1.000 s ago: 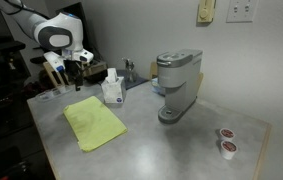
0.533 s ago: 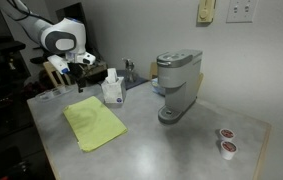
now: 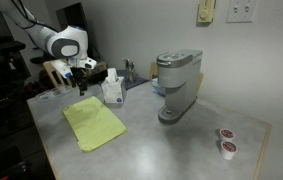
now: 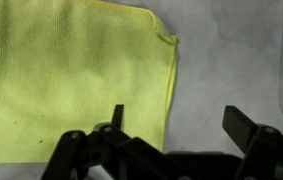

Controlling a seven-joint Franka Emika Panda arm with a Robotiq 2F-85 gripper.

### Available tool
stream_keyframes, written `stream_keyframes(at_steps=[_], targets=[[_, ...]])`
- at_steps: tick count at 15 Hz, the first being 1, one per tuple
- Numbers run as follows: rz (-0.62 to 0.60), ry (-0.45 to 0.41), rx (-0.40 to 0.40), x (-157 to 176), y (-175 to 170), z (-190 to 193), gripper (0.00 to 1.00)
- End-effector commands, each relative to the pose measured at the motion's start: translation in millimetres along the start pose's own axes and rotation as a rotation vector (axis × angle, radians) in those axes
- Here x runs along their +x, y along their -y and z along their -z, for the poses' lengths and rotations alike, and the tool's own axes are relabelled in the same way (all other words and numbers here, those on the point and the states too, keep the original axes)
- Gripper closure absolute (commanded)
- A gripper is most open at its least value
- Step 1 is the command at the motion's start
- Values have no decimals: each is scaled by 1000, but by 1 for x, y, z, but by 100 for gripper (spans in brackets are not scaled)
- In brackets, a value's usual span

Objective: Fold the cloth on the table

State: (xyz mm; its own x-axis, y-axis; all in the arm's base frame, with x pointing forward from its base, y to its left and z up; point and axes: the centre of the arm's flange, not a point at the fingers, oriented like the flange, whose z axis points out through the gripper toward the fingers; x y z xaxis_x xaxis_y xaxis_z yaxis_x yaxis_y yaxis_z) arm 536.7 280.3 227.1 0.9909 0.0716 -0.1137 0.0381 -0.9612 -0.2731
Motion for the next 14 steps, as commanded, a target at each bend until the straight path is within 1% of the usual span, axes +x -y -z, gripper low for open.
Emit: stream_keyframes(at_steps=[1,5,9,14], targets=[[-18,11,-35,13,9,-16,0],[-60,17,-46,14,17,-29,0],[-141,2,-55,20,22,-38,0],[-237,-27,-90,28,22,-48,0]])
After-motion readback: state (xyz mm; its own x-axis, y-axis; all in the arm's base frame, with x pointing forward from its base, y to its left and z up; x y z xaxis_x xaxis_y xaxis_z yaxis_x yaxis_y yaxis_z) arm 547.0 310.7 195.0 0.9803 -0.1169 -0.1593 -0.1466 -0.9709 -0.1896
